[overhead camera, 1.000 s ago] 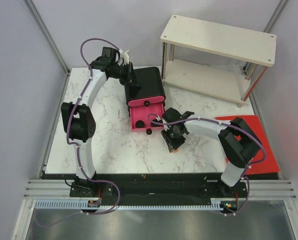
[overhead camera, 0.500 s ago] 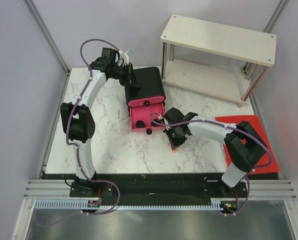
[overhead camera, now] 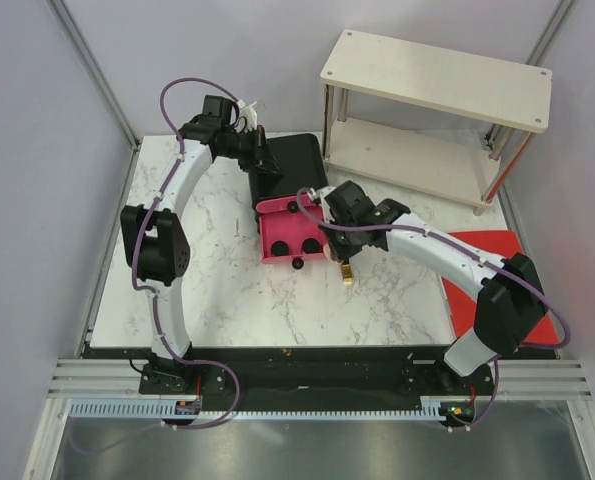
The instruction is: Organize the makeup
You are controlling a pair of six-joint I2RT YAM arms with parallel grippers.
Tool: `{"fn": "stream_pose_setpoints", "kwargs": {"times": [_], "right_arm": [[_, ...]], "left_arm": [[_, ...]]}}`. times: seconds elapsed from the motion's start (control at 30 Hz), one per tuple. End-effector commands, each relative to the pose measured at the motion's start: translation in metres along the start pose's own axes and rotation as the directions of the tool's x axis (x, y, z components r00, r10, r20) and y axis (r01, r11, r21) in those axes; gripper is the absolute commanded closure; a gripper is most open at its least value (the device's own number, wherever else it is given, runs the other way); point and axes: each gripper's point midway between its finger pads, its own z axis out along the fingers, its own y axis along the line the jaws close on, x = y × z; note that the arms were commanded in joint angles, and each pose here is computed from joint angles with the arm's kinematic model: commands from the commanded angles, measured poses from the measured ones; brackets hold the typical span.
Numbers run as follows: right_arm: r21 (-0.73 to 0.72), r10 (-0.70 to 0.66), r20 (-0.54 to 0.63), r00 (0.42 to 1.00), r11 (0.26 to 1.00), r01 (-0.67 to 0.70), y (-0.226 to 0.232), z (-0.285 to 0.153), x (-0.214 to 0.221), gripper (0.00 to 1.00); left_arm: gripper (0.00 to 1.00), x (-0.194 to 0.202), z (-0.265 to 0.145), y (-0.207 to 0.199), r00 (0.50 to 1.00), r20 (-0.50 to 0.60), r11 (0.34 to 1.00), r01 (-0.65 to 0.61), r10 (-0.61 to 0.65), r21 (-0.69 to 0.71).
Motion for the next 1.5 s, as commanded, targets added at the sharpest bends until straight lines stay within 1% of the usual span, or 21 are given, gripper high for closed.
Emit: {"fn": "stream_pose_setpoints", "kwargs": {"times": [0.0, 0.03, 0.13, 0.3, 0.37, 0.43, 0.47, 0.5, 0.53, 0.63, 0.73, 0.8, 0.9, 0.93, 0.97, 1.0, 1.03, 1.1, 1.2, 1.3, 1.47], "right_arm": [[-0.004, -0.055, 0.179, 0.982, 0.998, 0.056, 0.009, -0.028, -0.071, 0.99], [-0.007, -0.057, 0.216, 0.975, 0.998, 0.06, 0.011, -0.036, -0.087, 0.99], [-0.011, -0.068, 0.224, 0.972, 0.997, 0.072, 0.015, -0.027, -0.108, 0.97], [-0.066, -0.066, 0.169, 0.983, 0.995, 0.078, 0.026, 0.013, -0.12, 0.93], [-0.064, -0.066, 0.177, 0.982, 0.995, 0.078, 0.027, 0.018, -0.128, 0.84], [-0.051, -0.067, 0.173, 0.983, 0.996, 0.077, 0.025, 0.025, -0.132, 0.72], [-0.049, -0.07, 0.174, 0.982, 0.996, 0.08, 0.025, 0.026, -0.132, 0.68], [-0.04, -0.069, 0.175, 0.982, 0.996, 0.077, 0.023, 0.027, -0.133, 0.62], [-0.037, -0.072, 0.175, 0.982, 0.996, 0.08, 0.022, 0.026, -0.134, 0.52], [-0.01, -0.084, 0.188, 0.979, 0.996, 0.088, 0.018, 0.019, -0.135, 0.34], [0.008, -0.093, 0.194, 0.977, 0.996, 0.094, 0.015, 0.009, -0.133, 0.3], [0.005, -0.092, 0.207, 0.974, 0.996, 0.094, 0.015, -0.003, -0.132, 0.31], [-0.058, -0.107, 0.196, 0.975, 0.991, 0.121, 0.025, -0.015, -0.116, 0.46], [-0.082, -0.11, 0.164, 0.98, 0.989, 0.125, 0.027, -0.012, -0.102, 0.66], [-0.124, -0.111, 0.154, 0.982, 0.984, 0.13, 0.033, -0.015, -0.095, 0.76], [-0.145, -0.114, 0.159, 0.981, 0.98, 0.137, 0.036, -0.023, -0.09, 0.91], [-0.163, -0.115, 0.125, 0.985, 0.977, 0.134, 0.037, -0.019, -0.075, 1.0], [-0.234, -0.127, 0.117, 0.985, 0.96, 0.152, 0.048, -0.026, -0.062, 1.0], [-0.308, -0.154, 0.038, 0.987, 0.938, 0.158, 0.055, -0.02, -0.034, 1.0], [-0.33, -0.187, -0.016, 0.982, 0.928, 0.171, 0.056, -0.011, -0.018, 1.0], [-0.283, -0.213, -0.057, 0.976, 0.94, 0.188, 0.051, 0.012, -0.001, 1.0]], "left_arm": [[0.91, 0.097, 0.021, 0.089, 0.939, -0.282, 0.947, 0.109, -0.199, -0.304], [0.91, 0.097, 0.021, 0.089, 0.939, -0.281, 0.946, 0.111, -0.2, -0.304], [0.91, 0.097, 0.022, 0.087, 0.939, -0.281, 0.947, 0.111, -0.2, -0.302], [0.91, 0.094, 0.021, 0.086, 0.941, -0.273, 0.947, 0.112, -0.198, -0.3], [0.91, 0.092, 0.02, 0.085, 0.943, -0.27, 0.948, 0.11, -0.195, -0.299], [0.91, 0.092, 0.019, 0.085, 0.944, -0.269, 0.948, 0.105, -0.19, -0.301], [0.91, 0.092, 0.019, 0.084, 0.945, -0.268, 0.948, 0.104, -0.189, -0.301], [0.91, 0.091, 0.019, 0.084, 0.945, -0.267, 0.948, 0.104, -0.188, -0.301], [0.91, 0.091, 0.019, 0.084, 0.945, -0.266, 0.948, 0.107, -0.19, -0.3], [0.91, 0.09, 0.019, 0.083, 0.946, -0.264, 0.949, 0.106, -0.189, -0.298], [0.91, 0.088, 0.019, 0.084, 0.946, -0.262, 0.949, 0.107, -0.189, -0.297], [0.91, 0.086, 0.019, 0.083, 0.948, -0.261, 0.95, 0.103, -0.184, -0.295], [0.91, 0.087, 0.02, 0.084, 0.946, -0.267, 0.95, 0.101, -0.184, -0.295], [0.91, 0.086, 0.019, 0.084, 0.946, -0.267, 0.95, 0.103, -0.185, -0.294], [0.91, 0.086, 0.02, 0.084, 0.945, -0.268, 0.951, 0.103, -0.185, -0.293], [0.91, 0.086, 0.02, 0.084, 0.946, -0.267, 0.95, 0.102, -0.184, -0.294], [0.91, 0.086, 0.02, 0.083, 0.946, -0.268, 0.951, 0.099, -0.181, -0.294], [0.91, 0.086, 0.02, 0.084, 0.946, -0.269, 0.95, 0.097, -0.181, -0.297], [0.91, 0.088, 0.02, 0.086, 0.943, -0.272, 0.947, 0.102, -0.189, -0.304], [0.91, 0.088, 0.02, 0.086, 0.943, -0.272, 0.948, 0.107, -0.193, -0.301], [0.91, 0.089, 0.021, 0.087, 0.941, -0.275, 0.947, 0.108, -0.196, -0.304]]}}
